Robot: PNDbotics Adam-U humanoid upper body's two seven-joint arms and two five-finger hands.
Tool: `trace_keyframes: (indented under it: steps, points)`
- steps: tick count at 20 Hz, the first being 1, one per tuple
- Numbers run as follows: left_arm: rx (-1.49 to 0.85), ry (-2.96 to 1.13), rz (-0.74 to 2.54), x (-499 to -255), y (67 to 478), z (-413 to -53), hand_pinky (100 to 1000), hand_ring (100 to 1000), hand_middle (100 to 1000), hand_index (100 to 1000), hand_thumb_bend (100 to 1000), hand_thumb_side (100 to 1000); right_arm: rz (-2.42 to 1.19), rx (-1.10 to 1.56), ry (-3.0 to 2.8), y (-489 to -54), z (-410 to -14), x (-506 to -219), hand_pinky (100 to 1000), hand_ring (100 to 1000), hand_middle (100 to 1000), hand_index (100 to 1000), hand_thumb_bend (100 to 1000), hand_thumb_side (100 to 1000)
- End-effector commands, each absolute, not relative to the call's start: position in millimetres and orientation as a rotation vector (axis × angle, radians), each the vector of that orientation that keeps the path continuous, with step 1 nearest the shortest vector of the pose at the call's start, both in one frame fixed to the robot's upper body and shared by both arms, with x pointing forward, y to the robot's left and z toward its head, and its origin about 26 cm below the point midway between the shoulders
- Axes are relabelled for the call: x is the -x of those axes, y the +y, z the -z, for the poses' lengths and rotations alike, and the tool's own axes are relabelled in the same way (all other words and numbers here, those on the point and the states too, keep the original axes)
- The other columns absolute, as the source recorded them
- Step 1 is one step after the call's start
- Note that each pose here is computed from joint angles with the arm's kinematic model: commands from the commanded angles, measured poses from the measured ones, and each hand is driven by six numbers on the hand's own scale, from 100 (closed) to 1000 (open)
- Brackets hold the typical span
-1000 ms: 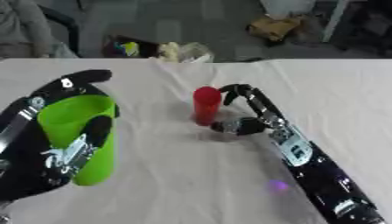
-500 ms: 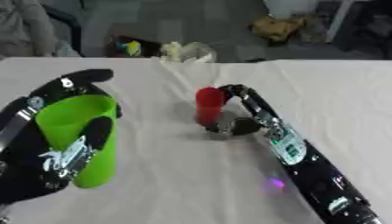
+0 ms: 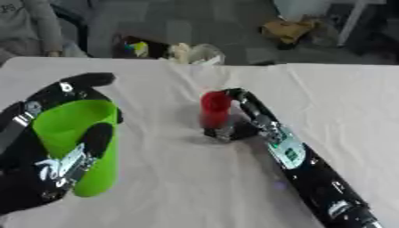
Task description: Pour the contents of one cup into another cup.
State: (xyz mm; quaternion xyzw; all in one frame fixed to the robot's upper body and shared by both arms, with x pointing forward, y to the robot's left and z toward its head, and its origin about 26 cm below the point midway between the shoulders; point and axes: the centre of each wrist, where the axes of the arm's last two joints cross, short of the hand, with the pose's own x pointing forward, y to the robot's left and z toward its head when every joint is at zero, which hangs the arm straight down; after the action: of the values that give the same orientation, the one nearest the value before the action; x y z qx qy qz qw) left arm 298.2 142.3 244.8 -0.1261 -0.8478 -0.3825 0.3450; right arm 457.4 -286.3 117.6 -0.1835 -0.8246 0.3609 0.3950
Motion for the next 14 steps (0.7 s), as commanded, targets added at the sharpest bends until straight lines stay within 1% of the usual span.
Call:
trace_keyframes:
  steps: [1,4,8,12,14]
  points:
    - [0.339,-2.228,1.014,-294.4,140.4,-252.9,100,656,591,895,100,487,-0.916,0.489,-2.13,-284.4,-133.5,-461.4,864,570,495,750,719,462]
    - [0.342,-2.228,1.015,-294.2,139.8,-253.1,100,657,591,894,100,485,-0.911,0.483,-2.138,-280.0,-134.7,-462.3,861,562,487,742,707,455]
    - [0.346,-2.228,1.017,-294.0,139.0,-253.2,100,657,591,894,100,483,-0.908,0.481,-2.143,-274.5,-136.0,-463.4,844,518,450,712,688,416]
    - [0.347,-2.227,1.017,-293.9,138.6,-253.1,100,658,591,893,100,483,-0.909,0.483,-2.142,-269.4,-135.7,-464.3,794,453,376,645,668,361]
    - [0.347,-2.227,1.016,-293.9,138.4,-253.2,100,658,591,893,100,483,-0.915,0.485,-2.141,-267.0,-135.4,-464.6,750,411,339,602,650,316]
